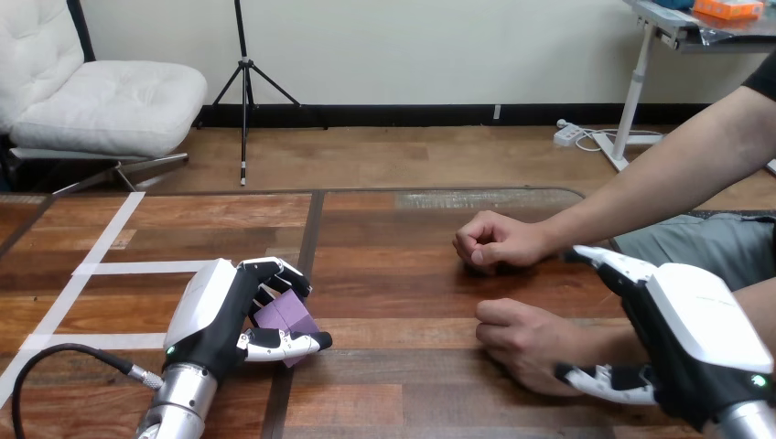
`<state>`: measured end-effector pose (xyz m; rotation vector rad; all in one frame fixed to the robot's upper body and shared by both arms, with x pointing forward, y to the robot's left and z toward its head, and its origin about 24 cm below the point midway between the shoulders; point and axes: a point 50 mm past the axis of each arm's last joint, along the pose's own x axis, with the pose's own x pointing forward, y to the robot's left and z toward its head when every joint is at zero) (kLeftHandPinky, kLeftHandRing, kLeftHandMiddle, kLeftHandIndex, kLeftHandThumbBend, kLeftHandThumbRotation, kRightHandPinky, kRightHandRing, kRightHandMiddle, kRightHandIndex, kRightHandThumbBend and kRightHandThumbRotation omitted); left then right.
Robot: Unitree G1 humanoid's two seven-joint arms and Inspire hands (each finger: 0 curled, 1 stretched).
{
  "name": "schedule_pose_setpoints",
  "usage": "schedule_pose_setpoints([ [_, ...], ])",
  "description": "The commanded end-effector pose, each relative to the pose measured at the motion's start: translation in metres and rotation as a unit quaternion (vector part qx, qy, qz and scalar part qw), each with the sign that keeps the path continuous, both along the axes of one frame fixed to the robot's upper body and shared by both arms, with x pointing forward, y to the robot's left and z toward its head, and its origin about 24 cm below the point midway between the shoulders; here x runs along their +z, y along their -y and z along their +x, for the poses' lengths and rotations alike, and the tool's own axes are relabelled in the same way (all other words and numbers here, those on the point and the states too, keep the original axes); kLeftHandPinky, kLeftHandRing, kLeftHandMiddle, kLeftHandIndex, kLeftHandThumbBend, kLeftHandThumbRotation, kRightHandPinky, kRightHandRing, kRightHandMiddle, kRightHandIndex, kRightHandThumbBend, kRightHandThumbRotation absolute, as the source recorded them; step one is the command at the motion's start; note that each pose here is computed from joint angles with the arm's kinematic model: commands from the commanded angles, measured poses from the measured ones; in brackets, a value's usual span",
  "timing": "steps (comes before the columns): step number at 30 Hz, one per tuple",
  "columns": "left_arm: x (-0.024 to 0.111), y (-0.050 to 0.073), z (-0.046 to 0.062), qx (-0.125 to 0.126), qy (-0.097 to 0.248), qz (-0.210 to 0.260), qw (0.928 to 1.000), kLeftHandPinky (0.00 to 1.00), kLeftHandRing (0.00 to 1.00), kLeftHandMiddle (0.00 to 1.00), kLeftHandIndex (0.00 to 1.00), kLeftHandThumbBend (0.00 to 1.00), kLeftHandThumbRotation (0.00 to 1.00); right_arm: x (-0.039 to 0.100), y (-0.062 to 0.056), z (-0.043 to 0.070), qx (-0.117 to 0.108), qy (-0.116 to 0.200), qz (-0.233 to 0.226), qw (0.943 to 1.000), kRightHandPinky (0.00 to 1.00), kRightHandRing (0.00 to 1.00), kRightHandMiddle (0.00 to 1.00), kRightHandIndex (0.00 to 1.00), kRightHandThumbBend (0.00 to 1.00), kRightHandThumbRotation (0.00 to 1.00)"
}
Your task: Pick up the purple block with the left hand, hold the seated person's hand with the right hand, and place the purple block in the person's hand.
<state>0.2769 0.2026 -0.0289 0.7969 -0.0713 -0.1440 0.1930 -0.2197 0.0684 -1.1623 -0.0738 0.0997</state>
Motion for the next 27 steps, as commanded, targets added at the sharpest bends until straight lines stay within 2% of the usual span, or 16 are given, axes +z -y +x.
schedule_pose_setpoints([
  [1, 0.019, 0.004, 0.013, -0.007, 0.052, -0.016, 0.9985, 0.37, 0.42, 0.50, 0.53, 0.64, 0.07, 0.026, 0.004, 0.015, 0.010, 0.035, -0.042, 0.9985, 0.84, 0.86, 0.86, 0.83, 0.77, 0.12],
  [8, 0.019, 0.004, 0.012, -0.006, 0.055, -0.018, 0.9983, 0.37, 0.42, 0.50, 0.53, 0.64, 0.07, 0.028, 0.010, 0.018, 0.001, 0.004, -0.073, 0.9974, 0.85, 0.86, 0.86, 0.83, 0.80, 0.13],
  [17, 0.019, 0.004, 0.012, -0.006, 0.055, -0.018, 0.9983, 0.37, 0.42, 0.50, 0.54, 0.64, 0.07, 0.033, 0.012, 0.022, -0.004, -0.019, -0.100, 0.9949, 0.84, 0.85, 0.86, 0.82, 0.84, 0.13],
  [26, 0.020, 0.005, 0.011, -0.009, 0.064, -0.022, 0.9977, 0.37, 0.42, 0.51, 0.54, 0.64, 0.06, 0.038, 0.014, 0.025, -0.009, -0.035, -0.131, 0.9907, 0.78, 0.82, 0.84, 0.80, 0.88, 0.11],
  [27, 0.021, 0.005, 0.010, -0.010, 0.068, -0.026, 0.9973, 0.37, 0.42, 0.51, 0.54, 0.64, 0.06, 0.039, 0.014, 0.026, -0.011, -0.043, -0.140, 0.9892, 0.76, 0.81, 0.82, 0.79, 0.90, 0.08],
])
